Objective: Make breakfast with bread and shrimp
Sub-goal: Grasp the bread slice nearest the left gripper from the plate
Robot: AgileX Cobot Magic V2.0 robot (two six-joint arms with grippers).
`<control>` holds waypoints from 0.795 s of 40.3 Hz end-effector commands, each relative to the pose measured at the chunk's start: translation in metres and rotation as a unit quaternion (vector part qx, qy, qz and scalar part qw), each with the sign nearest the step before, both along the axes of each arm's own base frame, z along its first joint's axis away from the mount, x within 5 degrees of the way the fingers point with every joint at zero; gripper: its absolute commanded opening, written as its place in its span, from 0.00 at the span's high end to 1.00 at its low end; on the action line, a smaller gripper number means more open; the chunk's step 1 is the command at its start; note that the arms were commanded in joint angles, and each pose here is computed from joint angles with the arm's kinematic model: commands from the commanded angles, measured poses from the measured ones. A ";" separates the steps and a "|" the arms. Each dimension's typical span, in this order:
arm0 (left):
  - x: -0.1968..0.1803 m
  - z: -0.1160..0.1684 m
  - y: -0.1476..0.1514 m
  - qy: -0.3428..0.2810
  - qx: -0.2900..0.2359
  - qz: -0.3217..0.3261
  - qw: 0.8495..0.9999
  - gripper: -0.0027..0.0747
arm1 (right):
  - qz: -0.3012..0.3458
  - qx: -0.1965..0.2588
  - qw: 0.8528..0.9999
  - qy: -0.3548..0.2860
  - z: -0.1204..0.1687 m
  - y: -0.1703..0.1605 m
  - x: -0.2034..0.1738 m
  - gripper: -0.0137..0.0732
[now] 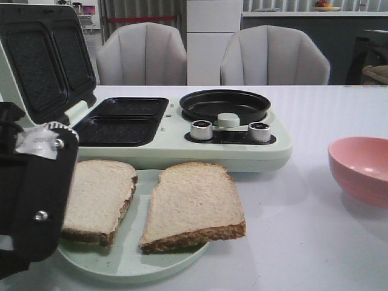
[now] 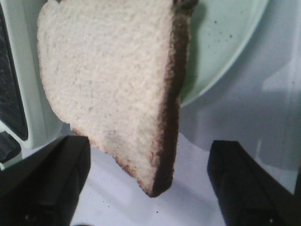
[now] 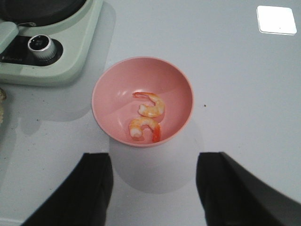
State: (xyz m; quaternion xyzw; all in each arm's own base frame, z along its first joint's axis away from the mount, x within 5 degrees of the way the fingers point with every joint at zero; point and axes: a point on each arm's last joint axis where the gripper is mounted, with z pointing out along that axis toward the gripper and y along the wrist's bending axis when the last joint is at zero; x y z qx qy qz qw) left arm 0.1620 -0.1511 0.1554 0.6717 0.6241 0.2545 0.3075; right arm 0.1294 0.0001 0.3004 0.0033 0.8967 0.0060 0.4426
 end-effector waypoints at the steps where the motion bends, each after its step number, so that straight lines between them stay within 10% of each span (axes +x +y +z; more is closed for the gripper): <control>1: 0.011 0.009 -0.006 -0.043 0.000 0.022 0.999 0.25 | 0.000 0.001 0.999 -0.050 0.016 0.000 0.005 0.26; 9: 0.018 0.003 -0.011 -0.054 0.023 0.031 0.998 0.27 | 0.000 0.001 0.999 -0.050 0.016 0.000 0.005 0.26; 32: 0.020 0.006 -0.009 -0.065 0.008 0.062 0.996 0.78 | 0.000 0.001 0.999 -0.050 0.016 0.000 0.005 0.26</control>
